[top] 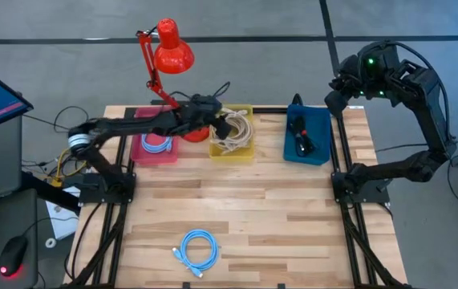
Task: Sort HDMI cables
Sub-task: Put the light blue HDMI cable into the pink bin
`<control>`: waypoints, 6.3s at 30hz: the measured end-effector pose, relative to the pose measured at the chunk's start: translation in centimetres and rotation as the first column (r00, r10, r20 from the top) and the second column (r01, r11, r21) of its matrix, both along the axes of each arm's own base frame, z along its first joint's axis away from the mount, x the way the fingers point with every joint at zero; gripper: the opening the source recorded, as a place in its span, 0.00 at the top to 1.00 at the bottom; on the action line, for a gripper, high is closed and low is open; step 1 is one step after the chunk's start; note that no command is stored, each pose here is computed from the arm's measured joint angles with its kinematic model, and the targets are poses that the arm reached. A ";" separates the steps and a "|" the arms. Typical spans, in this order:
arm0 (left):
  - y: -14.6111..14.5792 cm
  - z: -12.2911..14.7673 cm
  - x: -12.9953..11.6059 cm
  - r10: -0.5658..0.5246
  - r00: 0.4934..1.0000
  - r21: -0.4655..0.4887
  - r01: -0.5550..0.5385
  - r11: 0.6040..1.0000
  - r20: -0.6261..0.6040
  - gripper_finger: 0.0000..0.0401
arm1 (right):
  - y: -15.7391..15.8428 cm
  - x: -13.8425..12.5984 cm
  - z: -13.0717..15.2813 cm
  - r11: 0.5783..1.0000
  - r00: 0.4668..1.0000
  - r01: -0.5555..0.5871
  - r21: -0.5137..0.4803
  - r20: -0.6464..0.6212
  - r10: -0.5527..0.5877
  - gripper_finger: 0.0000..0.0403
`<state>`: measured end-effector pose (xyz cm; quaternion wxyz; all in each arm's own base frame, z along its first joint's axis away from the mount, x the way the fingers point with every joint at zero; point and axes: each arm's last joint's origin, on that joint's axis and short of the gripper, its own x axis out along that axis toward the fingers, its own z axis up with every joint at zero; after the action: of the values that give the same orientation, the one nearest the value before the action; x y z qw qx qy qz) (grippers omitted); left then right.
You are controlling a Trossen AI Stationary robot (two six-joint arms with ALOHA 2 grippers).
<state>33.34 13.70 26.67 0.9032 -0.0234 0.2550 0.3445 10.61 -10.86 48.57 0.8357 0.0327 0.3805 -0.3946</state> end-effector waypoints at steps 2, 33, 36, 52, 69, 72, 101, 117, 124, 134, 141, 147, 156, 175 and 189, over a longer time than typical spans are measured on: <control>-1.4 2.3 -0.9 -0.051 0.998 0.042 0.050 0.998 0.043 0.62 | 0.0 0.0 0.0 1.000 1.000 0.000 0.000 0.000 0.000 0.86; -22.9 5.3 -10.9 -0.400 0.915 -0.316 0.367 0.875 -0.045 0.99 | -0.1 0.3 -0.1 0.999 0.999 -0.001 0.035 0.032 0.000 0.86; -23.6 3.6 -10.1 -0.400 0.908 -0.394 0.325 0.860 -0.122 0.99 | -0.1 0.3 -0.1 0.999 0.999 -0.001 0.035 0.032 0.000 0.86; -26.7 -2.8 -7.0 -0.520 0.797 -0.803 0.076 0.591 -0.307 0.86 | -0.1 0.3 -0.1 0.999 1.000 -0.006 0.032 0.028 0.005 0.86; -28.2 -10.4 -4.1 -0.498 0.736 -0.765 -0.041 0.643 -0.458 0.49 | -0.1 0.3 -0.1 1.000 1.000 -0.007 0.030 0.025 0.006 0.86; -28.1 -11.8 -4.2 -0.489 0.718 -0.751 -0.070 0.657 -0.495 0.47 | -0.1 0.3 -0.1 1.000 1.000 -0.007 0.030 0.025 0.006 0.86; -27.7 -10.7 -4.7 -0.487 0.772 -0.752 0.018 0.658 -0.408 0.96 | -0.1 0.3 -0.1 1.000 1.000 -0.018 0.019 0.012 0.018 0.86; -20.0 0.9 -11.6 -0.076 0.957 -0.411 -0.048 0.910 -0.279 0.96 | -0.1 0.3 0.0 1.000 1.000 -0.022 0.012 0.013 0.022 0.86; -14.9 3.8 -15.8 0.214 0.946 -0.219 -0.268 0.938 -0.243 0.96 | -0.1 0.3 0.0 1.000 1.000 -0.021 0.012 0.013 0.021 0.86; -8.4 5.7 -20.4 0.545 0.808 -0.076 -0.572 0.817 -0.221 0.96 | -0.1 0.3 0.0 1.000 1.000 -0.021 0.012 0.013 0.021 0.86; -4.9 5.3 -21.6 0.687 0.661 -0.022 -0.726 0.688 -0.301 0.96 | -0.1 0.3 0.0 0.999 0.999 -0.034 0.004 0.001 0.034 0.86; -2.1 5.0 -21.5 0.714 0.620 -0.035 -0.763 0.646 -0.324 0.96 | -0.1 0.3 0.0 0.999 0.999 -0.038 0.002 -0.004 0.038 0.86; 1.7 2.8 -20.3 0.673 0.625 -0.101 -0.758 0.645 -0.395 0.96 | -0.1 0.3 0.0 0.999 0.999 -0.039 0.001 -0.004 0.039 0.86; 1.8 -4.5 -20.6 0.625 0.636 -0.207 -0.756 0.620 -0.452 0.91 | -0.2 0.3 -0.1 0.999 0.999 -0.039 0.002 -0.004 0.039 0.86; 1.7 -4.5 -20.7 0.588 0.650 -0.196 -0.734 0.650 -0.482 0.75 | -0.1 0.3 -0.1 0.999 0.999 -0.038 0.004 -0.005 0.038 0.86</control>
<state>12.66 15.37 22.14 0.6205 -0.2219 0.4562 0.5980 10.91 -11.00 48.50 0.8420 0.0262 0.3841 -0.3780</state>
